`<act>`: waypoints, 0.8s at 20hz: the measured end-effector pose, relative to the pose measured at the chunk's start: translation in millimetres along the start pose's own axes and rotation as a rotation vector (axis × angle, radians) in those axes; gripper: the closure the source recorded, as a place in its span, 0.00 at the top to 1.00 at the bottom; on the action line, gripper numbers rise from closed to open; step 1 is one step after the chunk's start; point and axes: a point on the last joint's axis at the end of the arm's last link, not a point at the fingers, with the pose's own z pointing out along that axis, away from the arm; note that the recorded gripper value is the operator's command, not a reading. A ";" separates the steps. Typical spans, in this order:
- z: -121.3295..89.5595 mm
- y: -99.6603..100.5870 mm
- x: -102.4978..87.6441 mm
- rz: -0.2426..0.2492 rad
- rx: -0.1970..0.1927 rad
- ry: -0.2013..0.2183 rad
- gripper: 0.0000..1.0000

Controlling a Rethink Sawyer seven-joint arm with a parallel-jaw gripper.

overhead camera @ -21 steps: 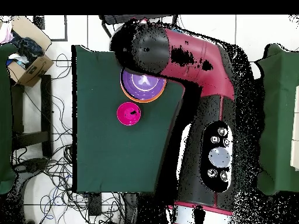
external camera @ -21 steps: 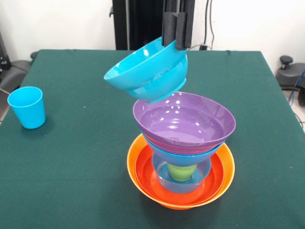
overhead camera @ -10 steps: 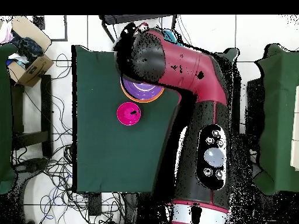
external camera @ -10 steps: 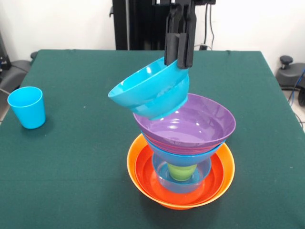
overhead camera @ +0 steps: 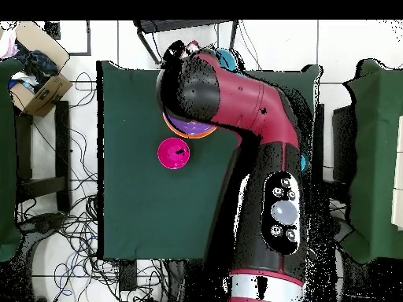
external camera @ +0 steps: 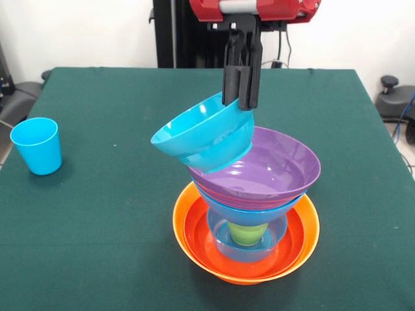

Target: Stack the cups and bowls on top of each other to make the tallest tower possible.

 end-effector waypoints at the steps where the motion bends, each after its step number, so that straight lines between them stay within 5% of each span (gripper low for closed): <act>1: 1.9 -2.1 4.2 0.000 0.004 0.007 0.00; 16: 8.9 -11.8 21.8 0.001 0.026 0.041 0.00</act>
